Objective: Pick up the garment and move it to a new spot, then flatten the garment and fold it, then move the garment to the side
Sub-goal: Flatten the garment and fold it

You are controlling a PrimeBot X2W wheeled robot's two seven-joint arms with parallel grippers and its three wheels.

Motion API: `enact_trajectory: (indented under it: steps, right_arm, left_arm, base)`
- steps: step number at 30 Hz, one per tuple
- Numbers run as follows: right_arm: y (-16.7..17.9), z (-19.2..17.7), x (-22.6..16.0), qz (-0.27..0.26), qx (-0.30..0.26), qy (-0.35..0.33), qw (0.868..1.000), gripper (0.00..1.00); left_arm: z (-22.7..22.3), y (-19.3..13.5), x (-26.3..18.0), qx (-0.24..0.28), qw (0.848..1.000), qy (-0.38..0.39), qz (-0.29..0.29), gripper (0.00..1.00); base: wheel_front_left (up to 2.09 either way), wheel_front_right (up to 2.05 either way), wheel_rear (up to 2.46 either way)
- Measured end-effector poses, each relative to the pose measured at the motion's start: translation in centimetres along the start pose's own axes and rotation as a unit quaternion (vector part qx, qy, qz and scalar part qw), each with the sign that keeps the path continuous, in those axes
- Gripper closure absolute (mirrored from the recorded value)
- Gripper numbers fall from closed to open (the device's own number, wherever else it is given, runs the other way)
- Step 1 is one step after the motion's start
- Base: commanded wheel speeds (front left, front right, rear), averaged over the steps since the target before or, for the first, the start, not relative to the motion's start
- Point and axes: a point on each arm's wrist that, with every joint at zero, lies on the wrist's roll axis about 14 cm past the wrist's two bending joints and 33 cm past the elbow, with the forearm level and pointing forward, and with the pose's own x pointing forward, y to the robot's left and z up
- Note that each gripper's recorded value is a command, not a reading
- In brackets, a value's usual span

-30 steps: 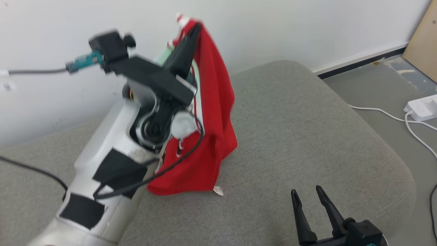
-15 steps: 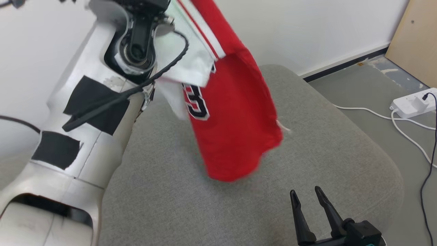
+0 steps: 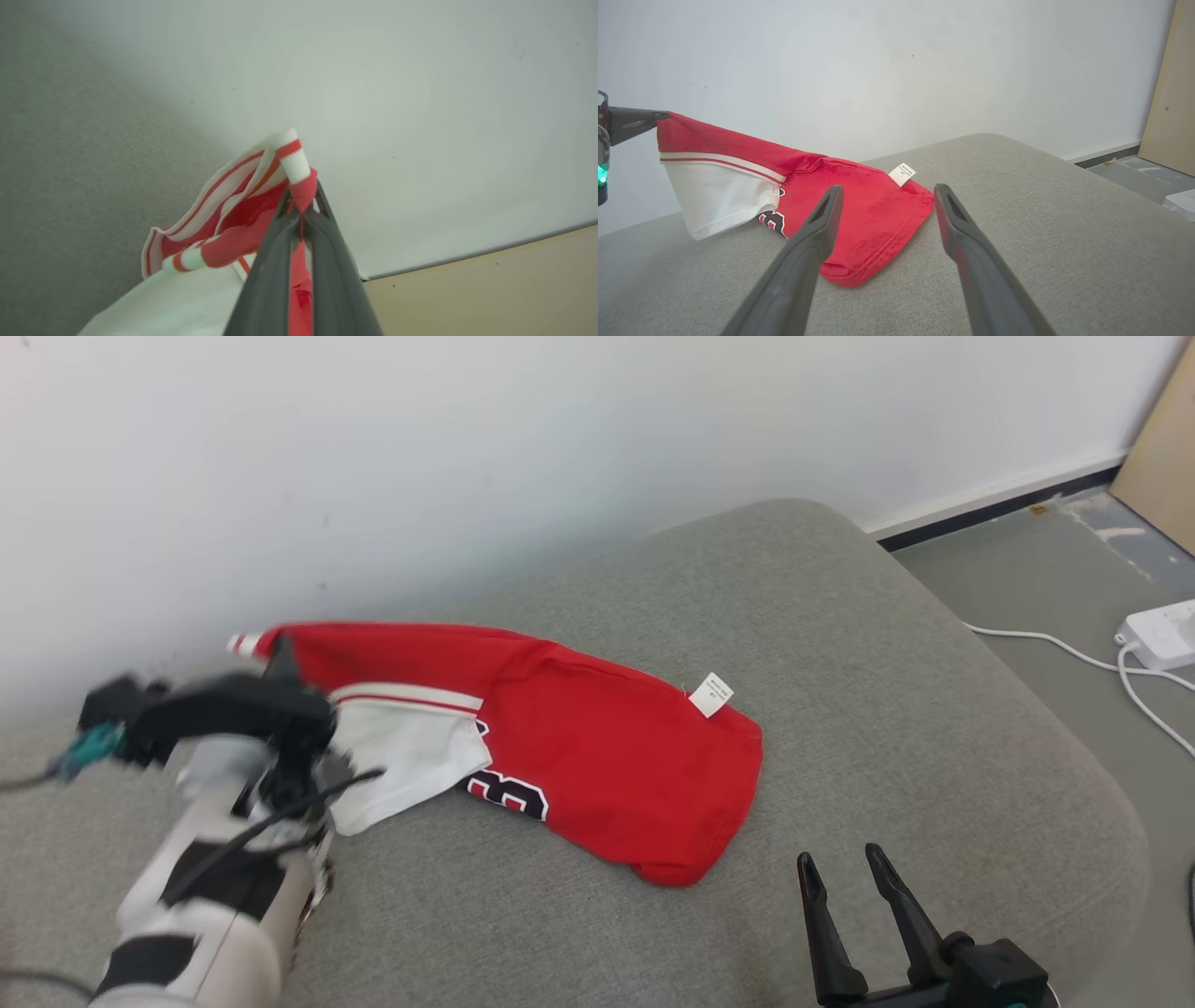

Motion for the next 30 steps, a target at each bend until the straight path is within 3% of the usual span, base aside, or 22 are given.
enact_trajectory:
  steps: [7,12,17,22,27,30]
  right_arm:
    - [0.4,-0.4,0.2,0.009,0.000,0.006,1.000,0.00]
    - [0.5,-1.0,0.0,0.015,-0.001,0.016,1.000,0.00]
    - [1.6,-1.4,0.2,0.035,0.001,0.021,0.999,0.00]
    - [2.8,-1.3,0.6,0.056,0.003,0.017,0.998,0.00]
    - [3.0,-1.0,0.6,0.060,0.002,0.013,0.998,0.00]
    - [2.7,-0.9,0.5,0.054,0.000,0.012,0.998,0.00]
  left_arm:
    - [2.6,9.0,-2.4,-0.027,0.996,-0.039,0.075,1.00]
    - [5.9,12.1,-4.3,-0.045,0.992,-0.081,0.087,1.00]
    - [8.2,12.0,-5.6,-0.069,0.989,-0.106,0.073,1.00]
    - [8.9,9.7,-6.2,-0.086,0.990,-0.095,0.050,1.00]
    - [10.5,6.4,-6.1,-0.074,0.992,-0.097,0.019,1.00]
    - [10.1,6.1,-5.7,-0.049,0.995,-0.087,0.026,1.00]
  base:
    - [0.00,0.00,0.00]
    - [0.00,0.00,0.00]
    - [0.00,0.00,0.00]
    - [0.00,0.00,0.00]
    - [0.00,0.00,0.00]
    - [0.00,0.00,0.00]
